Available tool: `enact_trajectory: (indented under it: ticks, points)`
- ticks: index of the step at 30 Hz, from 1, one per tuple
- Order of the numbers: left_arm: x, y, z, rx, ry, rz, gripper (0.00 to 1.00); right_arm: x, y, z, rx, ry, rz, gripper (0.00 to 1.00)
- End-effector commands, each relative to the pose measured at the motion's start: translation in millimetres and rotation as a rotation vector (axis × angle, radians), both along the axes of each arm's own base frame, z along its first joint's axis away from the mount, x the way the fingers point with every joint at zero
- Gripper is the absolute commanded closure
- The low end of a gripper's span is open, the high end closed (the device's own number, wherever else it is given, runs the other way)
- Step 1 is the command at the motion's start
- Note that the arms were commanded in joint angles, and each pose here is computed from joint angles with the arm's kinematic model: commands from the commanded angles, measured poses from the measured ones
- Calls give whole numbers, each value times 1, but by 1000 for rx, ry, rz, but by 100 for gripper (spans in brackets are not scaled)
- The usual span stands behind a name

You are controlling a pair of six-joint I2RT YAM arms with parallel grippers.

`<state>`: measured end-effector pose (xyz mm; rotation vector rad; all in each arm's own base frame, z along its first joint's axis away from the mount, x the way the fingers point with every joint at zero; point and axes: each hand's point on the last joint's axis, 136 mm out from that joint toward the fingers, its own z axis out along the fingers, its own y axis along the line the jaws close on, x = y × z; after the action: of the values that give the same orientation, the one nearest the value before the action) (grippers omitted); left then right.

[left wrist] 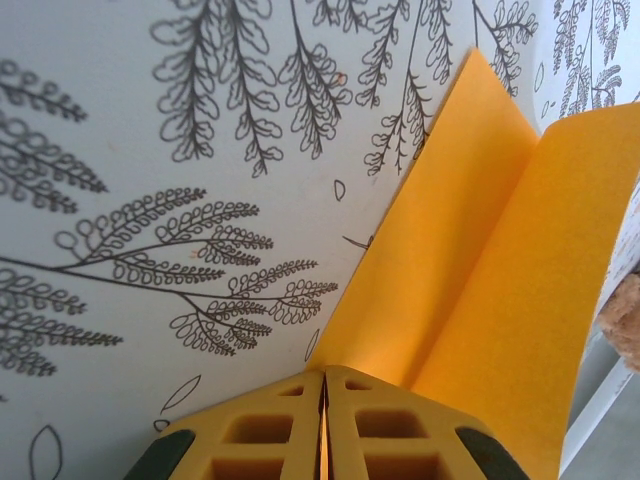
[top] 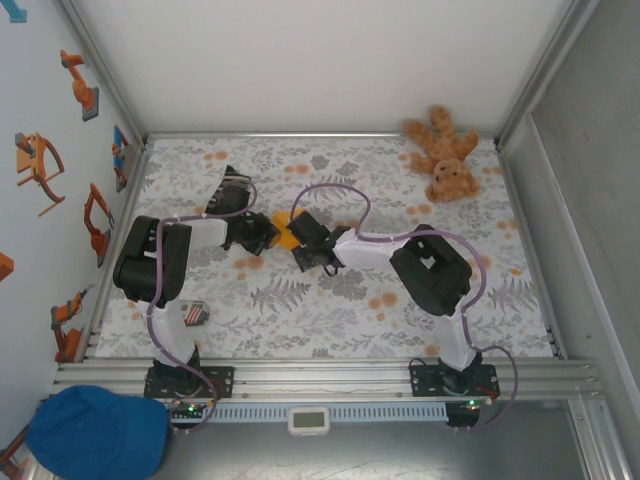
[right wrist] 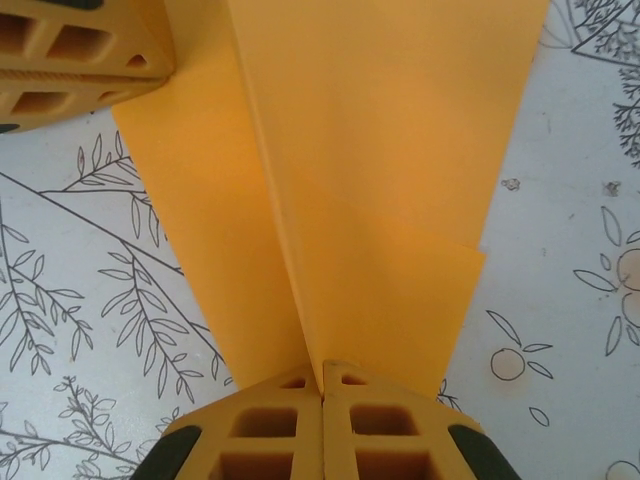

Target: Fold a paper plane with a square sheet of paper (pick it up from the middle)

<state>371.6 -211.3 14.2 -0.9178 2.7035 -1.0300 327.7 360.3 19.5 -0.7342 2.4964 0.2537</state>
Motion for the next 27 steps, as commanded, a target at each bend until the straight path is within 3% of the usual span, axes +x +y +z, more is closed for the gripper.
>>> enact_trajectory:
  ticks: [1,13,27]
  points:
    - [-13,9,-4,52,51,-11,90,-3,6,15,102,38,14,95]
    - [-1,-13,31,-20,-90,-105,83,6,8,23,451,284,-2,96]
    - [7,-39,37,-75,-150,-158,81,11,1,16,575,393,-21,96]
